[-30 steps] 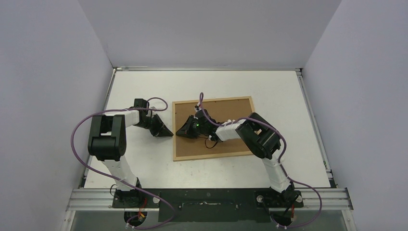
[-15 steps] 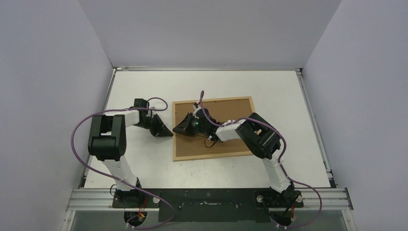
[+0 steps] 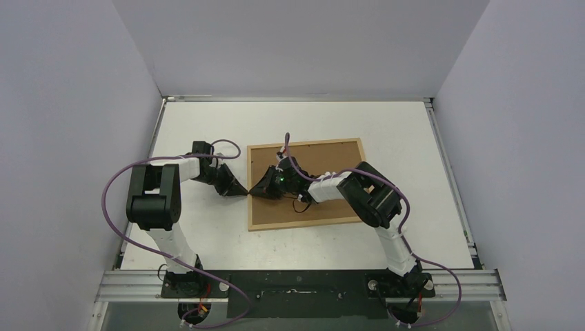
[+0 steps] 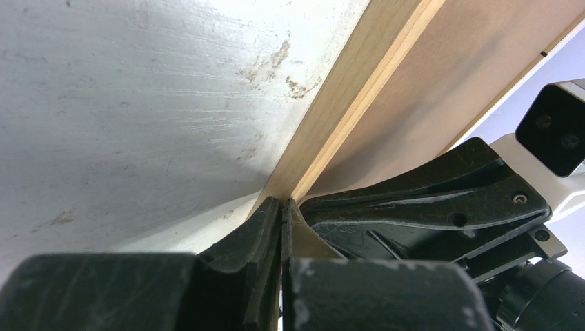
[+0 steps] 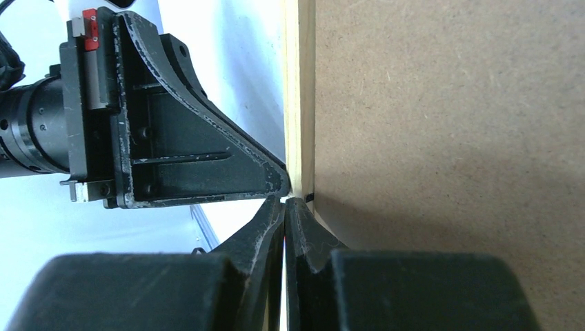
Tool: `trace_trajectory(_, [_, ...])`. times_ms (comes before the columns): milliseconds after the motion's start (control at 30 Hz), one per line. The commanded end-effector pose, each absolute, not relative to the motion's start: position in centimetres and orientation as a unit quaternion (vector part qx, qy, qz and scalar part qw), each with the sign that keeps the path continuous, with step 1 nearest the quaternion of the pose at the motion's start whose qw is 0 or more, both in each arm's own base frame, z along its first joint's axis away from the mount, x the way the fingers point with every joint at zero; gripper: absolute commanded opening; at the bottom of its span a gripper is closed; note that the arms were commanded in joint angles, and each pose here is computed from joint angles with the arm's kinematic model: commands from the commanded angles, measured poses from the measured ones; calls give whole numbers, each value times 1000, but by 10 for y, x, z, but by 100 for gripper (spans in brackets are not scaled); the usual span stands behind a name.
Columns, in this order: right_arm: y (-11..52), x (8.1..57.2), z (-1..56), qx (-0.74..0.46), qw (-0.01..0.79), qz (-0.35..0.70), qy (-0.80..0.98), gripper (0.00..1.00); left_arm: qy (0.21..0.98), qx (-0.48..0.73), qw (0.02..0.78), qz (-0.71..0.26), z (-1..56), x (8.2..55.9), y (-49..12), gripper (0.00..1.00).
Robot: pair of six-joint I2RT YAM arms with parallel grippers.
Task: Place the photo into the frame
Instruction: Install the photo frame at the center of the board.
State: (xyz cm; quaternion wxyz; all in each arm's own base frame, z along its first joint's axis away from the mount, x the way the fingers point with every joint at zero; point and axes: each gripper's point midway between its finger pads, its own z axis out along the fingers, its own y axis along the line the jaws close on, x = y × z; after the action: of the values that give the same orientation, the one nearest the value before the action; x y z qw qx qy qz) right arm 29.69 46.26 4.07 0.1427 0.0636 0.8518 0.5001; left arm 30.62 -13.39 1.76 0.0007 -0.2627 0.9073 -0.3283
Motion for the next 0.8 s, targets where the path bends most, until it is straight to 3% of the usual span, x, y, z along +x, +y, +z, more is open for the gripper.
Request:
trace_trajectory(0, [471, 301, 45, 47, 154, 502, 850, 1, 936, -271, -30, -223, -28, 278, -108, 0])
trace_trajectory(767, [448, 292, 3, 58, 134, 439, 887, 0, 936, -272, -31, -221, -28, 276, -108, 0])
